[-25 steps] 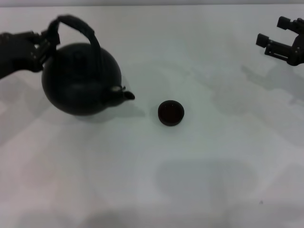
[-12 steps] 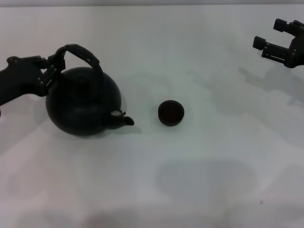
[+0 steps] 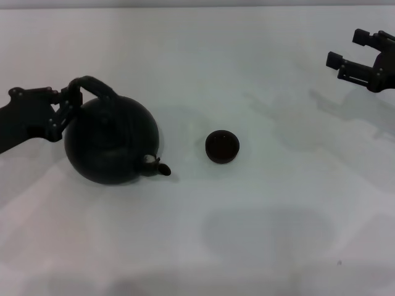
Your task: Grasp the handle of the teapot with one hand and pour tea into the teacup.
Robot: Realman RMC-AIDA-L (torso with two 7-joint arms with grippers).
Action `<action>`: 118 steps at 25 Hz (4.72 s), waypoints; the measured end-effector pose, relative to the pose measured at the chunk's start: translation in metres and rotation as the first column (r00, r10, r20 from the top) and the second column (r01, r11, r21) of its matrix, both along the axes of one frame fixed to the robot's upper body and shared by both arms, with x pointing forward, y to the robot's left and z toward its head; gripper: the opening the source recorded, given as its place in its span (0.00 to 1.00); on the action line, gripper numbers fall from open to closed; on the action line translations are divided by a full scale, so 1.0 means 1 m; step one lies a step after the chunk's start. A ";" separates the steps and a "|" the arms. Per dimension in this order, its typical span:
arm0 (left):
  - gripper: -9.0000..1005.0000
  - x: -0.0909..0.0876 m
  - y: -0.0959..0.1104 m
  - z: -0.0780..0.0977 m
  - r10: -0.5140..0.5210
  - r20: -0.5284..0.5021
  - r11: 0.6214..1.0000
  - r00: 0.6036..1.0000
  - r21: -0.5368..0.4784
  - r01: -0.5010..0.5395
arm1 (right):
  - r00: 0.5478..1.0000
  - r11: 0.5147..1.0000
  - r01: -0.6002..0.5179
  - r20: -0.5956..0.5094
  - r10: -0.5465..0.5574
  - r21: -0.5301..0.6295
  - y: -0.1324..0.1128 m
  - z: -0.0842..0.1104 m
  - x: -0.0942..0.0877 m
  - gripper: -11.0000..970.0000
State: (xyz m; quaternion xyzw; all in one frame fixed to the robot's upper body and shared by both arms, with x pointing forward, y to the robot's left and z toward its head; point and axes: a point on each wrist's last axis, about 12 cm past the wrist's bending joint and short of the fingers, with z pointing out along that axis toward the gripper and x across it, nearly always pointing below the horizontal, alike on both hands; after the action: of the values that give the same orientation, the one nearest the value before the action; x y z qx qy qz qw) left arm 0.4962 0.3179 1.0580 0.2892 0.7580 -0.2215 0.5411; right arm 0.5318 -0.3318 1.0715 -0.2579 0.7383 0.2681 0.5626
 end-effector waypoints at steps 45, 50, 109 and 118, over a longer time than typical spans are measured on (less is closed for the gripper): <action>0.57 -0.008 0.006 -0.008 0.062 0.135 0.998 0.989 -0.002 -0.063 | 1.000 1.000 0.015 -0.008 -0.015 -0.002 0.000 -0.002 0.002 0.90; 0.77 -0.009 0.007 -0.009 0.064 0.132 0.998 0.989 -0.004 -0.064 | 1.000 1.000 0.016 -0.008 -0.016 -0.001 -0.001 -0.002 0.002 0.90; 0.87 -0.161 0.078 -0.045 0.700 0.217 0.707 0.680 -0.340 -0.620 | 0.847 0.888 0.436 0.265 -0.461 0.148 -0.042 -0.047 -0.093 0.89; 0.87 -0.160 0.074 -0.049 0.733 0.253 0.679 0.632 -0.335 -0.653 | 0.842 0.878 0.453 0.249 -0.478 0.155 -0.042 -0.050 -0.098 0.89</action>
State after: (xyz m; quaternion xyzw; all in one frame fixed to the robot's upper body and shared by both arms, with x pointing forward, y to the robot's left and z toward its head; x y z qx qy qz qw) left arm 0.3366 0.3920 1.0093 -0.0497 0.6670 -0.0162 0.7432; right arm 0.4334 -0.3733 1.0212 -0.0806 0.6788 0.1173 0.7204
